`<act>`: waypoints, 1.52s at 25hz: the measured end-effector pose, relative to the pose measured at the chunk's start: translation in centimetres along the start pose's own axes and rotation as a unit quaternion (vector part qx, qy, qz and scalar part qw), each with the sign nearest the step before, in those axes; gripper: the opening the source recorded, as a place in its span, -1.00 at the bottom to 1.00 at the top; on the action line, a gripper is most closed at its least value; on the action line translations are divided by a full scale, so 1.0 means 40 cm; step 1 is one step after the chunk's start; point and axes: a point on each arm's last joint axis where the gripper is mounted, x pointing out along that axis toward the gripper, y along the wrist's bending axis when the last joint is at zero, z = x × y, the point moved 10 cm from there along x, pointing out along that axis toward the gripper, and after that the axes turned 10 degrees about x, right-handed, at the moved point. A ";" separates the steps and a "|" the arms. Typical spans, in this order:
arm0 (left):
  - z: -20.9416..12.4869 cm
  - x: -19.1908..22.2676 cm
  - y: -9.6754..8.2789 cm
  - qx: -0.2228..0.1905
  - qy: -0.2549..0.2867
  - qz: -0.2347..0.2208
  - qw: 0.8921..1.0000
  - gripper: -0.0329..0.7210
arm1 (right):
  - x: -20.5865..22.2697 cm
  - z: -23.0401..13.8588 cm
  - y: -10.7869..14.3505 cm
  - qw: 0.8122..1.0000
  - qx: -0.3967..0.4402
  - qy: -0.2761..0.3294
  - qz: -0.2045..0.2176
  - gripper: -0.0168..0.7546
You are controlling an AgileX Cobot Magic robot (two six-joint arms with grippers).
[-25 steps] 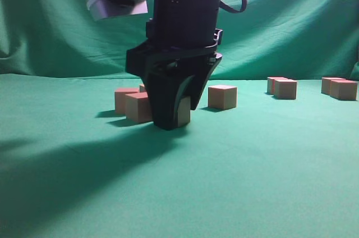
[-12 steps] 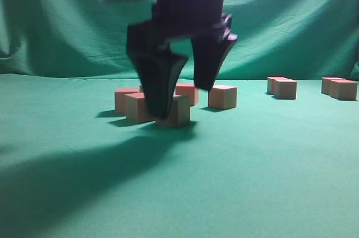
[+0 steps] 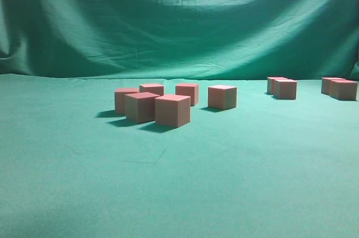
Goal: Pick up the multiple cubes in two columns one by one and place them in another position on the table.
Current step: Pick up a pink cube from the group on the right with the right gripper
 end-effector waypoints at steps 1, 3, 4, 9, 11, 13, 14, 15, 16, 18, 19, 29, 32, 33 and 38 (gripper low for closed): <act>0.000 0.000 0.000 0.000 0.000 0.000 1.000 -0.91 | -0.041 0.002 -0.005 1.000 0.010 -0.018 0.001 0.70; 0.000 0.000 0.000 0.000 0.000 0.000 1.000 -0.91 | -0.116 -0.001 -0.015 0.998 0.028 -0.049 0.002 0.70; 0.000 0.000 0.000 0.000 0.000 0.000 1.000 -0.91 | -0.154 -0.003 -0.020 0.997 0.036 -0.068 0.004 0.70; 0.000 0.000 0.000 0.000 0.000 0.000 1.000 -0.91 | -0.295 -0.057 -0.045 0.991 0.086 -0.105 0.005 0.70; 0.000 0.000 0.000 0.000 0.000 0.000 1.000 -0.91 | -0.325 -0.086 -0.065 0.989 0.105 -0.103 -0.010 0.70; 0.000 0.000 0.000 0.000 0.000 0.000 1.000 -0.91 | -0.346 -0.111 -0.102 0.985 0.133 -0.102 -0.043 0.70; 0.000 0.000 0.000 0.000 0.000 0.000 1.000 -0.91 | -0.357 -0.118 -0.127 0.981 0.151 -0.107 -0.067 0.70; 0.000 0.000 0.000 0.000 0.000 0.000 1.000 -0.91 | -0.367 -0.119 -0.154 0.975 0.164 -0.115 -0.092 0.70; 0.000 0.000 0.000 0.000 0.000 0.000 1.000 -0.91 | -0.376 -0.119 -0.178 0.969 0.181 -0.125 -0.114 0.70; 0.000 0.000 0.000 0.000 0.000 0.000 1.000 -0.91 | -0.379 -0.128 -0.210 0.959 0.205 -0.131 -0.143 0.58; 0.000 0.000 0.000 0.000 0.000 0.000 1.000 -0.91 | -0.373 -0.135 -0.222 0.956 0.217 -0.127 -0.152 0.53; 0.000 0.000 0.000 0.000 0.000 0.000 1.000 -0.91 | -0.164 -0.256 -0.347 0.921 0.358 0.024 -0.153 0.56; 0.000 0.000 0.000 0.000 0.000 0.000 1.000 -0.91 | -0.058 -0.235 -0.369 0.913 0.397 0.044 -0.086 0.56; 0.000 0.000 0.000 0.000 0.000 0.000 1.000 -0.91 | -0.016 -0.231 -0.374 0.908 0.410 0.057 -0.068 0.56; 0.000 0.000 0.000 0.000 0.000 0.000 1.000 -0.91 | 0.154 -0.171 -0.415 0.903 0.418 0.092 -0.030 0.56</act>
